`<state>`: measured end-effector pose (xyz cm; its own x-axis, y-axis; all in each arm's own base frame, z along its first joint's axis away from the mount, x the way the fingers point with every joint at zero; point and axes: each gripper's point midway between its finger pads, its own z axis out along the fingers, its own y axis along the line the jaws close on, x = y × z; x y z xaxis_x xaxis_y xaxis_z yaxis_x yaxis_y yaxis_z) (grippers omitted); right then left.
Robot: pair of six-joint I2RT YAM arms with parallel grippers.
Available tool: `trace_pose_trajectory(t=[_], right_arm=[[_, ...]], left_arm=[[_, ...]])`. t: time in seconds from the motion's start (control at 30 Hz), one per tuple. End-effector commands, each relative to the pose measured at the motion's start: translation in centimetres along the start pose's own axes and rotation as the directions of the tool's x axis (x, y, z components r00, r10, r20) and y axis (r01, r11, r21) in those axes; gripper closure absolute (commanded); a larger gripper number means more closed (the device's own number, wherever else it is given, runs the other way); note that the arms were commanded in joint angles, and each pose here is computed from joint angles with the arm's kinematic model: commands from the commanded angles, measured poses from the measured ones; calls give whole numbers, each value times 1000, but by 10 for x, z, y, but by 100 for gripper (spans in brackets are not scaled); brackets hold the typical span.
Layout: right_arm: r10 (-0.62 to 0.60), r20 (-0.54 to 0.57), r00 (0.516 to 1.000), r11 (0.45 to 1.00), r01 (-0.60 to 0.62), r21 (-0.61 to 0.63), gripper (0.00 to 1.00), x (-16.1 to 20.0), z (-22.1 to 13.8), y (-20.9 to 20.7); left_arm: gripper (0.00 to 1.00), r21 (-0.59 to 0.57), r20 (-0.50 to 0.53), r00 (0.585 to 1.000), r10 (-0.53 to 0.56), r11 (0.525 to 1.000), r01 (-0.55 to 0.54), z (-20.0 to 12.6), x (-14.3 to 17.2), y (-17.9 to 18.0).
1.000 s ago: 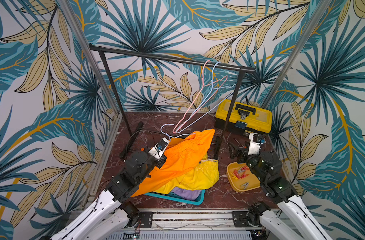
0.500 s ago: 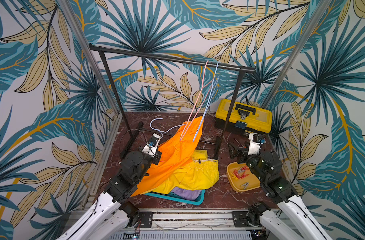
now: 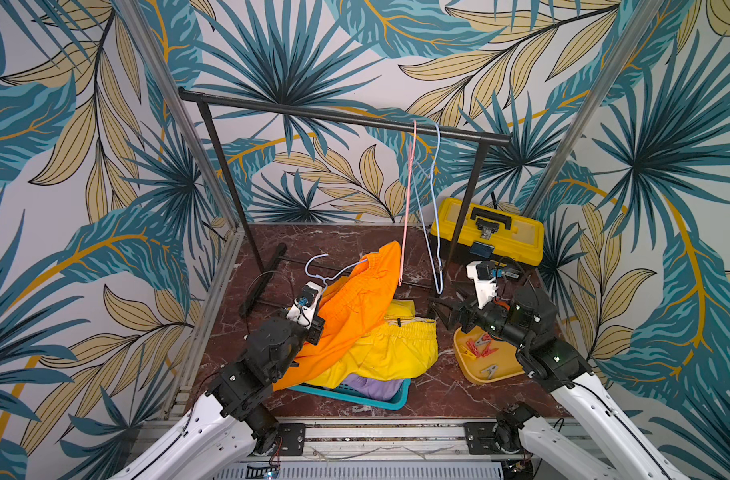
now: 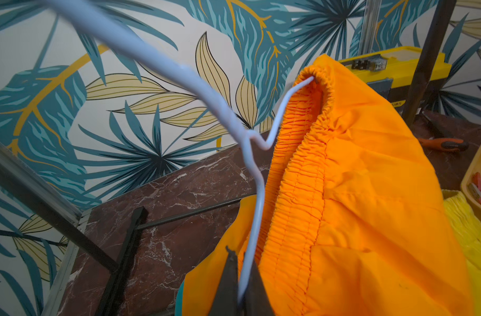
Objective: Remove the clothespins securing shorts to the hanger
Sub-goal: Pick up the hanger from the basket, then remove the shorts from the hanger.
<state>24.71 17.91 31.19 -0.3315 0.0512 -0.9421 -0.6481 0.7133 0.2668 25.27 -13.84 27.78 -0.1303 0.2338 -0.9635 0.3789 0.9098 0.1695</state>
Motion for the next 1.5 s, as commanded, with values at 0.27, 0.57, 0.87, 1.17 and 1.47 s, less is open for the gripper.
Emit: trace_pose_trajectory(t=[0.27,0.57,0.87,1.17,1.47], right_arm=[[139,1,990,988,-139,-72,1,8,50,9],[193,33,981,980,-191,-63,1,-8,103,4],[227,95,969,972,-220,-77,19,-19,137,4],[257,178,950,966,-252,-49,100,-27,130,-1],[254,299,920,903,-337,268,100,-20,81,-56]], left_arm=[[100,68,87,996,-11,998,5,-18,-27,-5],[100,159,89,994,-56,986,41,-23,-19,-22],[100,216,116,991,-63,976,37,-31,-25,-31],[100,236,130,990,-51,972,19,-35,-28,-36],[100,197,248,961,-120,978,71,-66,-49,-14]])
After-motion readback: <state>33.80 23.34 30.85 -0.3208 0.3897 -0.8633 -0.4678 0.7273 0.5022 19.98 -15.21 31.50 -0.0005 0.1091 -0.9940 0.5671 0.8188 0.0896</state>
